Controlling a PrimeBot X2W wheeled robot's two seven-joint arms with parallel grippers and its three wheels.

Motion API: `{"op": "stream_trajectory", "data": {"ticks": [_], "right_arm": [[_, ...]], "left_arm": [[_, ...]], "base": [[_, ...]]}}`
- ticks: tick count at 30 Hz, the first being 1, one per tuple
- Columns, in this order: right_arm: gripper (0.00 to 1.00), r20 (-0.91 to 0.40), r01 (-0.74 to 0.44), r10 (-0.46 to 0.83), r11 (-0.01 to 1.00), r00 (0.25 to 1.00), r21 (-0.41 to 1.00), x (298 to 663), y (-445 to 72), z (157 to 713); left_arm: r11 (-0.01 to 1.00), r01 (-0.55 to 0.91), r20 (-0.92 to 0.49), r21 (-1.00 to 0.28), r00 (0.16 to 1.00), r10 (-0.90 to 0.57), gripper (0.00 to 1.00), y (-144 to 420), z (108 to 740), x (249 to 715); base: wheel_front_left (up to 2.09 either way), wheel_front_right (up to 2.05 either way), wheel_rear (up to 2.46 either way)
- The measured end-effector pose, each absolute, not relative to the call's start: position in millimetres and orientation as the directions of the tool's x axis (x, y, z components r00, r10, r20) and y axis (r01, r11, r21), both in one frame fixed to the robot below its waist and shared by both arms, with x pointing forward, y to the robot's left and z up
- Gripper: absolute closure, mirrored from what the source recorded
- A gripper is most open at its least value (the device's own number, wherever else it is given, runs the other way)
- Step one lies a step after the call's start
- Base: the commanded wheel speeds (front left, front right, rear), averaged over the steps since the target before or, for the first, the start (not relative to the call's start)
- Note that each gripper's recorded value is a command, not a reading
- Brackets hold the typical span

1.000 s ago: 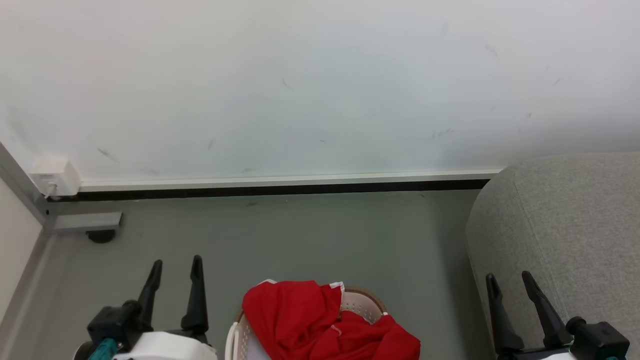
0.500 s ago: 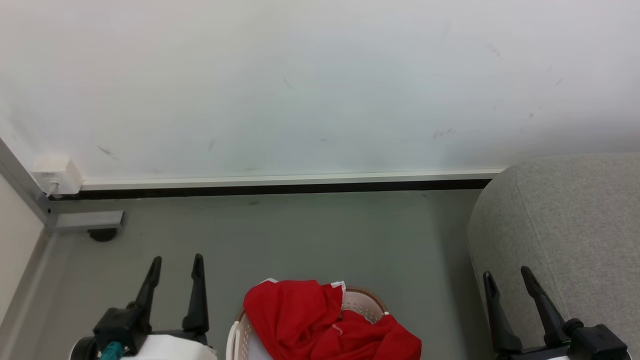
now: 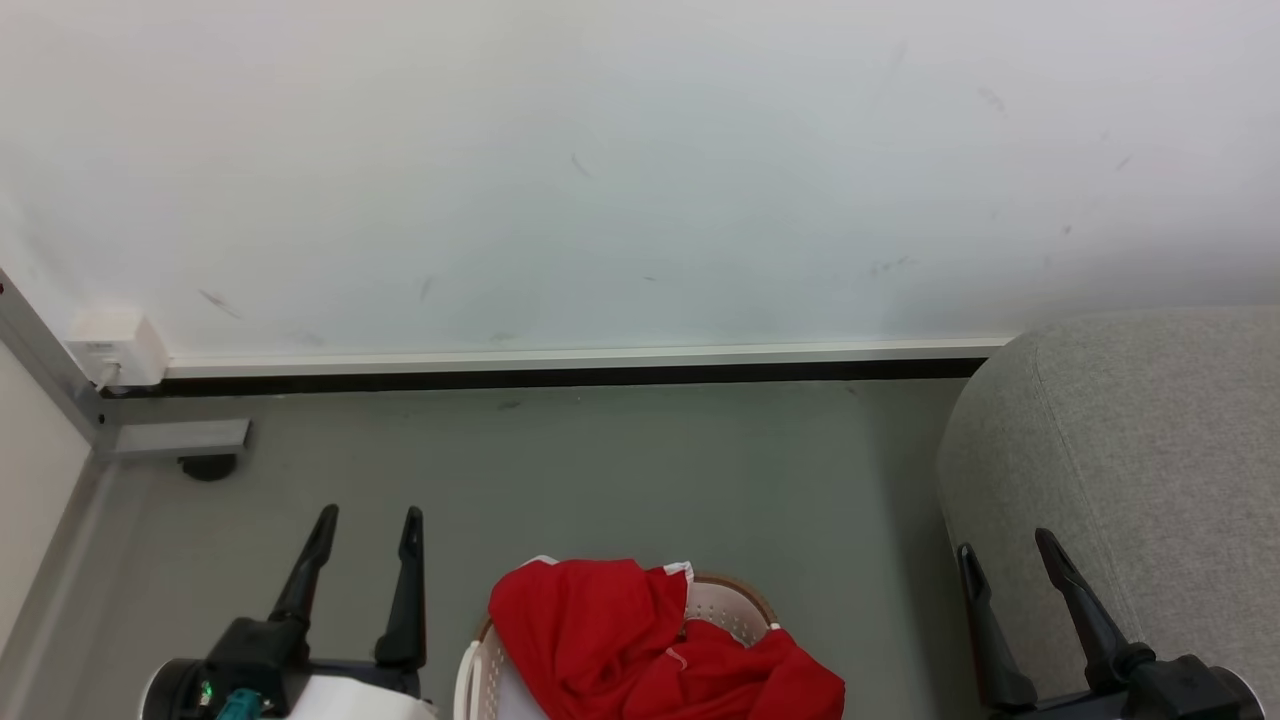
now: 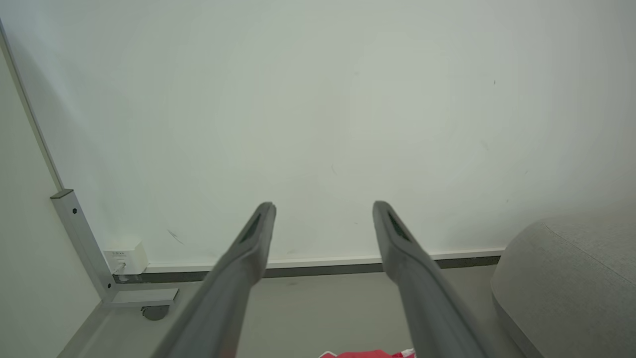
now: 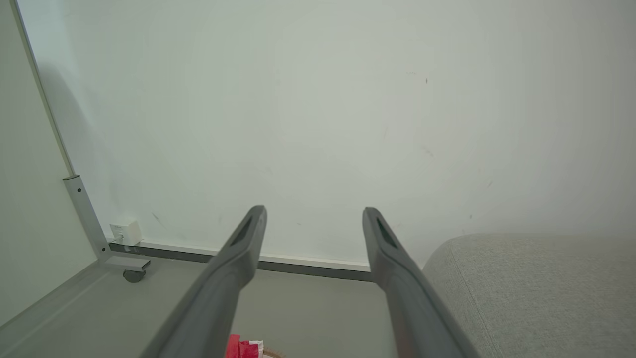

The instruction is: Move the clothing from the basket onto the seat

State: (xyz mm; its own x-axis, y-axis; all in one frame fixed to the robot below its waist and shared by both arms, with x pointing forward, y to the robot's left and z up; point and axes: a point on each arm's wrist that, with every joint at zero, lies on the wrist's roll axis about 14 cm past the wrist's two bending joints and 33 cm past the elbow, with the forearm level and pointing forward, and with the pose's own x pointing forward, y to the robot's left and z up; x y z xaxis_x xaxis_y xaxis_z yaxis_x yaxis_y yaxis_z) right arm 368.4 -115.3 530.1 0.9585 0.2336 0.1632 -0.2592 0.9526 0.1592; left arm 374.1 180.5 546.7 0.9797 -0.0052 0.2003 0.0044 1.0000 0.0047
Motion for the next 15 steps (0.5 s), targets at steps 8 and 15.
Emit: {"op": "stream_trajectory", "data": {"ticks": [8, 15], "right_arm": [[0.00, 0.167, -0.260, 0.234, 0.953, 0.958, 0.156, 368.4, -115.2, 531.0], [0.00, 0.166, -0.256, 0.229, 0.952, 0.959, 0.167, 368.5, -116.4, 530.7]], "left_arm": [[1.000, 0.002, 0.201, 0.002, 0.980, -0.003, 0.00, 182.1, 546.3, 374.5], [1.000, 0.005, 0.196, -0.002, 0.981, -0.005, 0.00, 182.3, 544.7, 375.2]], "base": [[0.00, 0.00, 0.00], [0.00, 0.00, 0.00]]}}
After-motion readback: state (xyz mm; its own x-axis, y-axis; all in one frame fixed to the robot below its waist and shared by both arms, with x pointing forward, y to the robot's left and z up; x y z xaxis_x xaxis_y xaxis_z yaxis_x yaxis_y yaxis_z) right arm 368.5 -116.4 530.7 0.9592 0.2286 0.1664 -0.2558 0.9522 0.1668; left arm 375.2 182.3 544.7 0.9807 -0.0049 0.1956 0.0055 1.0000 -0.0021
